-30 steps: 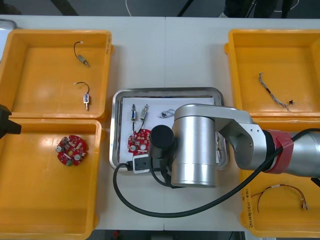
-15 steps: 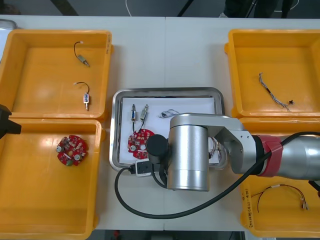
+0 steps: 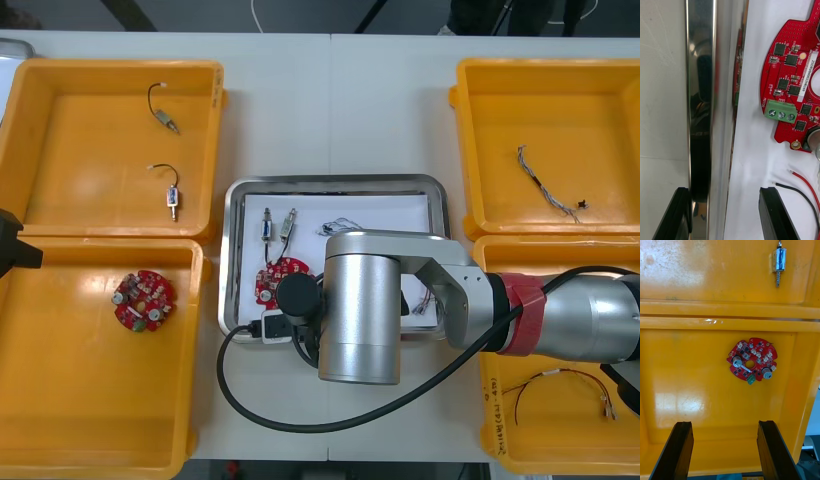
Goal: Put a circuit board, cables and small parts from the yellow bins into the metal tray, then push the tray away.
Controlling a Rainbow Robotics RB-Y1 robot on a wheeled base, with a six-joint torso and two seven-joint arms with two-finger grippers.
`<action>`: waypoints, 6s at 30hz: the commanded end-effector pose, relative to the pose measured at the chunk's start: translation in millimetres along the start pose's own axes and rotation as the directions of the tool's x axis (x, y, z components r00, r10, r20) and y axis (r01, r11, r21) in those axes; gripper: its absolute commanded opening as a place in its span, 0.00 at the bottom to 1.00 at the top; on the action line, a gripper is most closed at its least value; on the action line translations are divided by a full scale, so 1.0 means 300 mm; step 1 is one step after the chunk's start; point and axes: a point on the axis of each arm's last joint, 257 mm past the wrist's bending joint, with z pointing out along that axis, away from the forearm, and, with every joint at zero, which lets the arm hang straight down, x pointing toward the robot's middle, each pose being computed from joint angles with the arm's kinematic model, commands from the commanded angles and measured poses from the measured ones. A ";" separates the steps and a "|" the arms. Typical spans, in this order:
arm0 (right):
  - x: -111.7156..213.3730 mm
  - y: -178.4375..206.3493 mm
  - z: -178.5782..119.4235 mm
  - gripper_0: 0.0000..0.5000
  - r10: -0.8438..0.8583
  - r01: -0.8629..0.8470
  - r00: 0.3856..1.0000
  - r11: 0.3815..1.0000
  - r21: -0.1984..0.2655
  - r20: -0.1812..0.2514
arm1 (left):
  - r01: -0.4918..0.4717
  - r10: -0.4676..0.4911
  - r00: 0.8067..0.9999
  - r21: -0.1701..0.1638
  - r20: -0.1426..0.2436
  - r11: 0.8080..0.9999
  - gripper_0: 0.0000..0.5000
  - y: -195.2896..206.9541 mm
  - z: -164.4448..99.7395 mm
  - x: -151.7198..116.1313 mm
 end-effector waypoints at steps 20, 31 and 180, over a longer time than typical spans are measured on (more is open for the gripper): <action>0.010 0.031 -0.056 0.00 -0.020 0.020 1.000 1.000 0.009 0.008 | -0.087 0.088 0.996 -0.047 0.015 0.995 1.00 0.037 -0.043 -0.004; 0.044 -0.039 -0.056 0.00 0.002 -0.001 1.000 0.999 0.051 -0.011 | -0.087 0.088 0.996 -0.047 0.015 0.995 1.00 0.037 -0.043 -0.004; -0.005 -0.974 -0.191 0.15 0.006 0.015 0.999 0.877 0.480 -0.042 | -0.087 0.088 0.996 -0.047 0.015 0.995 1.00 0.037 -0.043 -0.004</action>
